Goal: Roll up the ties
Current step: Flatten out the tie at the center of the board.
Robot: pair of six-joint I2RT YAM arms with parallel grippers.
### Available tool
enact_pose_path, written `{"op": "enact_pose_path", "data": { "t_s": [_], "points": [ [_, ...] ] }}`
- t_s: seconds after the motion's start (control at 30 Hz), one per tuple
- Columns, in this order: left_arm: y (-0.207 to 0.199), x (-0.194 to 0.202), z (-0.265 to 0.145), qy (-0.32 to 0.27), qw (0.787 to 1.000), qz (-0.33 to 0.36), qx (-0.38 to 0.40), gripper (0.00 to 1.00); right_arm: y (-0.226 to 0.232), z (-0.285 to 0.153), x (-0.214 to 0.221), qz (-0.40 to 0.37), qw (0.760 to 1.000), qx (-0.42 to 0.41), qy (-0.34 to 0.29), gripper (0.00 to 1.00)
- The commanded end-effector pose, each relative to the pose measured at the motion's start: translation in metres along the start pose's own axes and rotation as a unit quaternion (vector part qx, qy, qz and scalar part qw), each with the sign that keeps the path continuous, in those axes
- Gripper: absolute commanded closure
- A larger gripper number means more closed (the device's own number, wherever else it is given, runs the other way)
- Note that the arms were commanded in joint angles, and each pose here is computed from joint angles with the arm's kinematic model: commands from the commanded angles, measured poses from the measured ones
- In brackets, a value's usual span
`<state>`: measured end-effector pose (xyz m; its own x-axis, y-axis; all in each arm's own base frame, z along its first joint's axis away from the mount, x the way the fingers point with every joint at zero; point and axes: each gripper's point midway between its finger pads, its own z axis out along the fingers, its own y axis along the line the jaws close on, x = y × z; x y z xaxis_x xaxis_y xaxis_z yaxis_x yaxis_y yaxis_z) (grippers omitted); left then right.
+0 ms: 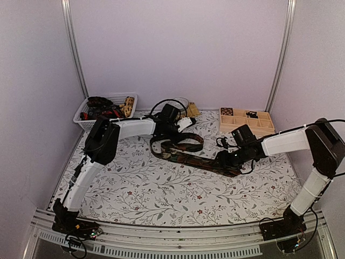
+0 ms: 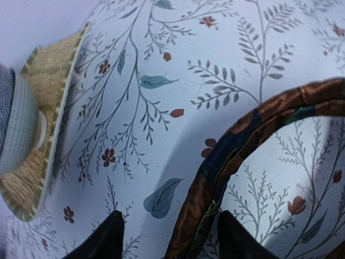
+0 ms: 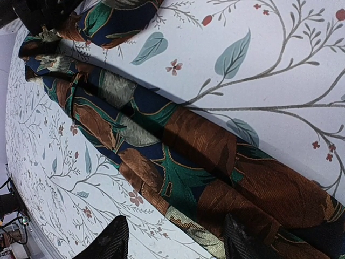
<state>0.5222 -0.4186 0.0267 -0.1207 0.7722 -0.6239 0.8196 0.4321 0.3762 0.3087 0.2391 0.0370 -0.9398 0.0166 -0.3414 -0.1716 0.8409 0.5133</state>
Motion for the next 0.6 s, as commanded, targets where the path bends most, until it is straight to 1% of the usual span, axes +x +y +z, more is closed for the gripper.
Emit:
{"op": "enact_pose_path", "data": {
  "t_s": [0.0,0.1,0.23,0.37,0.47,0.57],
  "points": [
    [0.002,0.013,0.008,0.022,1.000,0.001,-0.015,0.50,-0.016,0.014,0.013,0.011,0.999,0.021,0.030,0.40],
    [0.015,0.014,0.005,0.030,0.999,-0.011,-0.044,0.69,-0.018,0.015,0.015,0.012,0.999,0.023,0.033,0.40],
    [0.046,0.025,-0.007,0.056,0.992,-0.055,-0.099,1.00,-0.021,0.014,0.018,0.013,0.999,0.028,0.034,0.41],
    [0.080,0.045,-0.033,0.101,0.975,-0.119,-0.159,1.00,-0.024,0.014,0.022,0.015,0.999,0.032,0.039,0.41],
    [0.110,0.048,-0.079,0.119,0.949,-0.170,-0.236,1.00,-0.028,0.016,0.027,0.017,0.998,0.036,0.043,0.41],
    [0.120,0.057,-0.125,0.123,0.927,-0.215,-0.282,1.00,-0.032,0.020,0.032,0.020,0.998,0.040,0.052,0.41]
  ]
}}
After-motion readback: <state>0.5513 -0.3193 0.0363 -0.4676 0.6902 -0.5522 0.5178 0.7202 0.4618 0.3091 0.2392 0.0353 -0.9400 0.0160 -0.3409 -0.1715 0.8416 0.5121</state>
